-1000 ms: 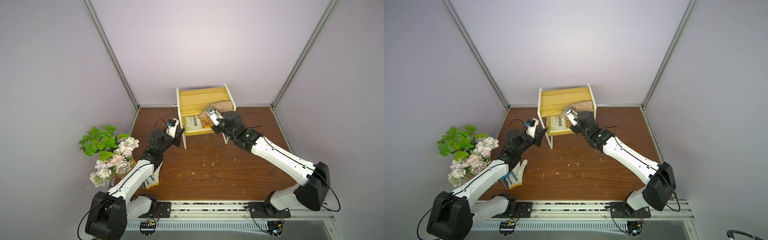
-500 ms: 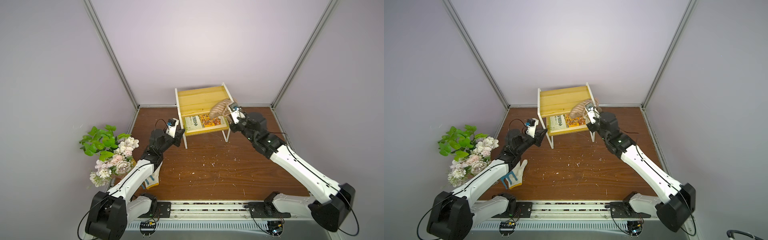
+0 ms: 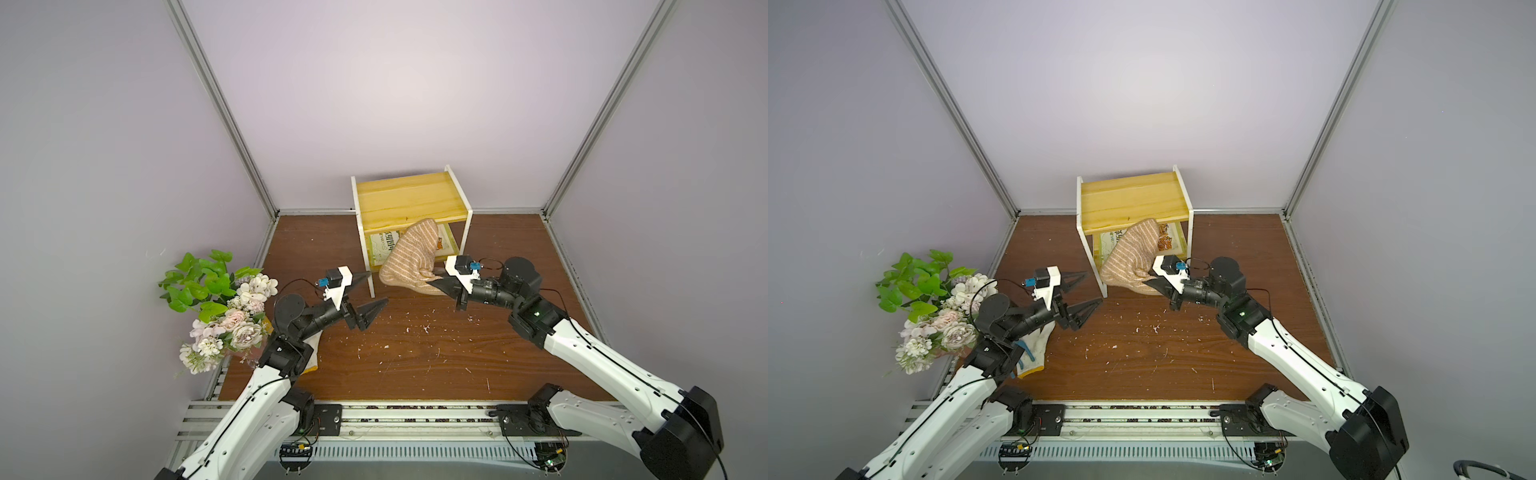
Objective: Wipe the bookshelf clean with a cloth
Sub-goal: Wipe the dust from the shelf, then adjust the cleaning item, then hold the shelf at the center of the board.
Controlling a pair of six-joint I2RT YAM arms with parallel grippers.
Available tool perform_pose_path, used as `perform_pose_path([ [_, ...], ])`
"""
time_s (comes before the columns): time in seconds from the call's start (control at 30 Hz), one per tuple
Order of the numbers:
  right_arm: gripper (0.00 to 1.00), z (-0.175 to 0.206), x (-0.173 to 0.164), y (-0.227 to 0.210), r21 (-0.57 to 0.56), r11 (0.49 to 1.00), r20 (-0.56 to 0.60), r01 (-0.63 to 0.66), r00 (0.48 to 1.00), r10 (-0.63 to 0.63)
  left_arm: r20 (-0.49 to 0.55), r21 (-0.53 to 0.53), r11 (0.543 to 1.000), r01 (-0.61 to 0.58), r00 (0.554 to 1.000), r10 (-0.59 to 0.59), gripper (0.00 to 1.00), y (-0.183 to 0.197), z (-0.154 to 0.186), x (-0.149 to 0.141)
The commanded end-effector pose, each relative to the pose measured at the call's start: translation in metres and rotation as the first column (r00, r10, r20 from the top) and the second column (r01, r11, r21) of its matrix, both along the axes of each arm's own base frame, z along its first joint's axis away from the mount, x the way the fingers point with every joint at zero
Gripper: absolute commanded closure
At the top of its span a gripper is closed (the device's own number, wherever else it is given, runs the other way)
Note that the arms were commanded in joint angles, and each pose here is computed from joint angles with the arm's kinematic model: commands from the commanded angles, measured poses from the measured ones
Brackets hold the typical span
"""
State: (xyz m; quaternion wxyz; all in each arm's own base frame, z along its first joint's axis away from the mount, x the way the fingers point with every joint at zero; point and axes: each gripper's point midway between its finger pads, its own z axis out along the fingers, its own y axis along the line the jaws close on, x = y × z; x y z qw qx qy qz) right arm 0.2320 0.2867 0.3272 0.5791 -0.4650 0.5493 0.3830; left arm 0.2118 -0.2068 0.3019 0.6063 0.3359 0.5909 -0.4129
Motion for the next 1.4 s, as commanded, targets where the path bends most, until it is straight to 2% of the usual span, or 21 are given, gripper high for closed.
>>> perform_pose_path([
  [0.0, 1.00, 0.041, -0.035, 0.005, 0.115, 0.972, 0.123, -0.204, 0.974, 0.189, -0.003, -0.001, 0.982, 0.190, 0.982, -0.190, 0.01, -0.027, 0.009, -0.027],
  [0.17, 1.00, 0.030, -0.041, 0.009, 0.098, 0.962, 0.115, -0.256, 0.963, 0.245, -0.018, 0.010, 0.968, 0.251, 0.968, -0.251, 0.01, -0.057, 0.013, -0.014],
  [0.33, 1.00, 0.022, -0.029, 0.009, 0.077, 0.978, 0.102, -0.193, 0.978, 0.185, 0.017, 0.006, 0.901, 0.434, 0.901, -0.434, 0.03, -0.083, 0.021, -0.031],
  [0.53, 1.00, 0.014, -0.024, 0.011, 0.062, 0.982, 0.073, -0.177, 0.982, 0.172, 0.033, -0.016, 0.887, 0.461, 0.887, -0.460, 0.28, -0.090, 0.023, -0.032],
  [0.67, 1.00, 0.008, -0.011, 0.012, 0.047, 0.991, 0.054, -0.123, 0.991, 0.121, 0.020, -0.073, 0.891, 0.449, 0.894, -0.449, 0.57, -0.088, 0.028, -0.030],
  [0.73, 0.99, 0.002, 0.006, 0.011, 0.035, 0.999, 0.041, -0.039, 0.998, 0.038, 0.008, -0.128, 0.914, 0.386, 0.922, -0.388, 0.73, -0.085, 0.034, -0.022],
  [0.8, 0.79, 0.003, 0.034, -0.001, 0.048, 0.989, 0.037, 0.138, 0.989, -0.140, -0.048, -0.164, 0.950, 0.264, 0.960, -0.275, 0.96, -0.079, 0.029, -0.003],
  [0.87, 0.37, 0.014, 0.070, -0.029, 0.091, 0.930, -0.025, 0.357, 0.934, -0.356, -0.168, -0.150, 0.988, 0.031, 0.984, -0.056, 0.99, -0.065, 0.010, 0.031],
  [0.9, 0.27, 0.018, 0.089, -0.048, 0.098, 0.886, -0.066, 0.452, 0.892, -0.448, -0.225, -0.126, 0.986, -0.107, 0.971, 0.077, 0.99, -0.052, 0.000, 0.049],
  [0.97, 0.21, 0.016, 0.118, -0.087, 0.101, 0.776, -0.131, 0.622, 0.782, -0.609, -0.331, -0.033, 0.942, -0.335, 0.893, 0.306, 1.00, -0.024, -0.030, 0.072],
  [1.03, 0.17, 0.010, 0.128, -0.111, 0.103, 0.705, -0.119, 0.702, 0.712, -0.692, -0.387, 0.020, 0.876, -0.481, 0.804, 0.451, 1.00, 0.004, -0.045, 0.079],
  [1.07, 0.15, 0.006, 0.130, -0.121, 0.104, 0.667, -0.090, 0.738, 0.674, -0.733, -0.412, 0.022, 0.840, -0.542, 0.761, 0.502, 1.00, 0.019, -0.047, 0.078],
  [1.13, 0.12, -0.002, 0.130, -0.151, 0.152, 0.549, -0.040, 0.822, 0.560, -0.827, -0.483, -0.022, 0.771, -0.636, 0.682, 0.549, 1.00, 0.043, -0.046, 0.075],
  [1.17, 0.12, -0.004, 0.130, -0.165, 0.184, 0.503, -0.026, 0.844, 0.516, -0.856, -0.502, -0.062, 0.766, -0.640, 0.684, 0.530, 1.00, 0.047, -0.040, 0.070],
  [1.2, 0.12, -0.005, 0.133, -0.173, 0.198, 0.487, -0.028, 0.851, 0.502, -0.865, -0.501, -0.126, 0.781, -0.612, 0.719, 0.482, 1.00, 0.045, -0.026, 0.063],
  [1.23, 0.12, -0.006, 0.137, -0.175, 0.197, 0.500, -0.042, 0.844, 0.516, -0.855, -0.494, -0.179, 0.795, -0.580, 0.751, 0.438, 1.00, 0.042, -0.012, 0.057],
  [1.3, 0.12, -0.008, 0.149, -0.169, 0.177, 0.547, -0.060, 0.818, 0.564, -0.824, -0.459, -0.252, 0.806, -0.535, 0.800, 0.388, 1.00, 0.041, 0.018, 0.048],
  [1.37, 0.15, -0.009, 0.156, -0.149, 0.170, 0.631, -0.037, 0.757, 0.645, -0.764, -0.426, -0.264, 0.806, -0.530, 0.814, 0.395, 1.00, 0.043, 0.039, 0.046],
])
